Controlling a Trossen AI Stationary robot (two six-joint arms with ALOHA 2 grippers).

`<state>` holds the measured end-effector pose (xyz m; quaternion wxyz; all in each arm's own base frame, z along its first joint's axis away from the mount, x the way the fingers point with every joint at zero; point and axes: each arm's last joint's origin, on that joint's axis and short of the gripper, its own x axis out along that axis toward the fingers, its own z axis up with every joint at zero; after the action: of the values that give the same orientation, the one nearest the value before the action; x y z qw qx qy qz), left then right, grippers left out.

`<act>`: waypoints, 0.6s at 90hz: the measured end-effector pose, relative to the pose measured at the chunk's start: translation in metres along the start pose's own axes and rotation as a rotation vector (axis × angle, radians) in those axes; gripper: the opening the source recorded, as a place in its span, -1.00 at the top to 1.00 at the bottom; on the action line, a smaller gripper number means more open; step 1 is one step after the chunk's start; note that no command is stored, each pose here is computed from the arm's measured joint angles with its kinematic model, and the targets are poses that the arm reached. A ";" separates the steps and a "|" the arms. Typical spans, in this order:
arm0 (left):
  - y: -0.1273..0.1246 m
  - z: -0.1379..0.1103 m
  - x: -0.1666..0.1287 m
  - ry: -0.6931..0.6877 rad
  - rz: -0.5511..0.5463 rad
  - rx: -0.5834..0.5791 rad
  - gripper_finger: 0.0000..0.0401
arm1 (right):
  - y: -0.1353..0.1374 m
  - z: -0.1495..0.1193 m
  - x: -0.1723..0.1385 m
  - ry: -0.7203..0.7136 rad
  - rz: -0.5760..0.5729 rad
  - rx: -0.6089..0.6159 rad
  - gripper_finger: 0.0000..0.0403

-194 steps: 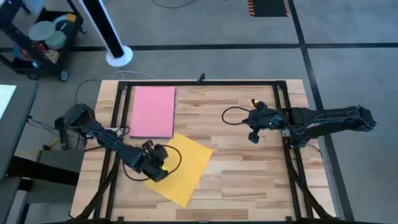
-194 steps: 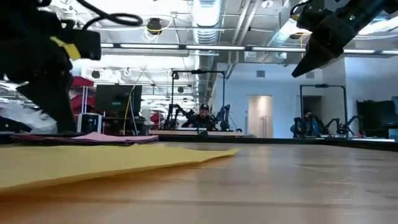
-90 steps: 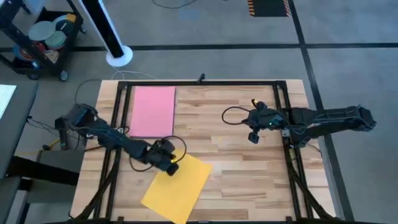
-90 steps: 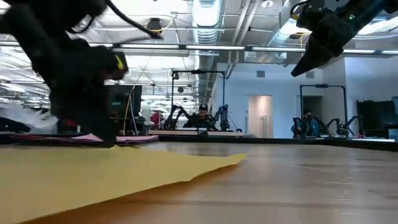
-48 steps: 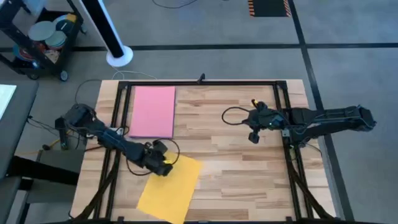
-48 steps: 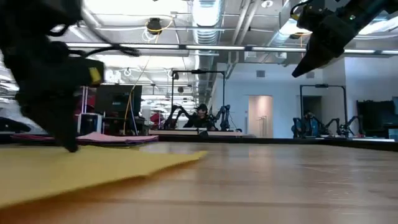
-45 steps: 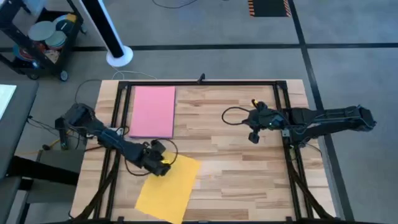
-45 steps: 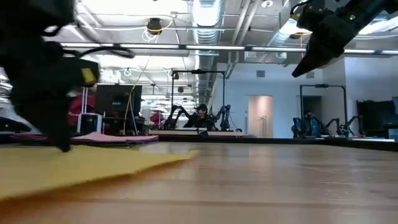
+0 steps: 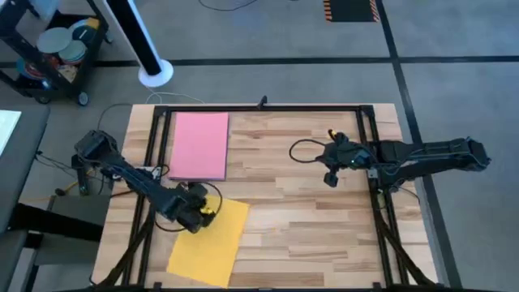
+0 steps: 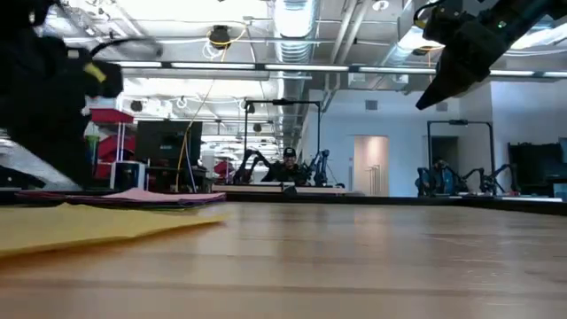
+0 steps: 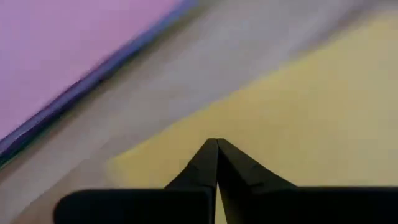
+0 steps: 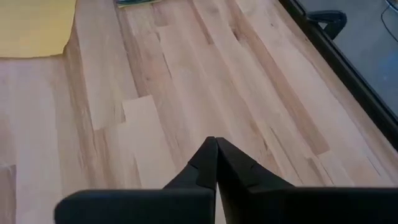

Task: Organize paper
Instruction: Put the yellow paper to the bottom left of the table

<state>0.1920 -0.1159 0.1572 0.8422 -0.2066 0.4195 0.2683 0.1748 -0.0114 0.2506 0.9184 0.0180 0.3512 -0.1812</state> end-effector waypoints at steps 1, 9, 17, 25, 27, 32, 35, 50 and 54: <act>-0.002 0.001 0.000 -0.003 -0.018 0.007 1.00 | 0.000 0.000 0.000 0.000 0.000 0.000 1.00; -0.009 0.008 0.007 -0.009 -0.078 0.030 1.00 | 0.000 0.000 0.000 0.000 0.000 0.000 1.00; -0.009 0.014 0.019 0.016 -0.073 0.023 1.00 | 0.000 0.000 0.000 -0.003 0.000 -0.003 1.00; -0.011 0.018 0.031 0.055 -0.089 0.023 1.00 | 0.000 0.000 0.000 -0.005 0.000 -0.004 1.00; -0.011 0.018 0.034 0.065 -0.087 0.026 1.00 | 0.000 0.000 0.000 -0.004 0.000 -0.005 1.00; -0.012 0.016 0.042 0.087 -0.084 0.031 1.00 | 0.000 0.000 0.000 -0.004 0.000 -0.005 1.00; -0.012 0.015 0.045 0.098 -0.078 0.037 1.00 | 0.000 0.000 0.000 -0.004 0.000 -0.006 1.00; -0.008 0.010 0.050 0.117 -0.005 0.027 1.00 | 0.000 0.000 0.000 -0.001 0.000 -0.010 1.00; -0.006 0.010 0.048 0.117 0.011 0.021 1.00 | 0.000 0.000 0.000 0.001 0.000 -0.011 1.00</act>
<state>0.2265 -0.1012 0.1242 0.8169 -0.2106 0.4720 0.2560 0.1747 -0.0113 0.2505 0.9183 0.0130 0.3527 -0.1793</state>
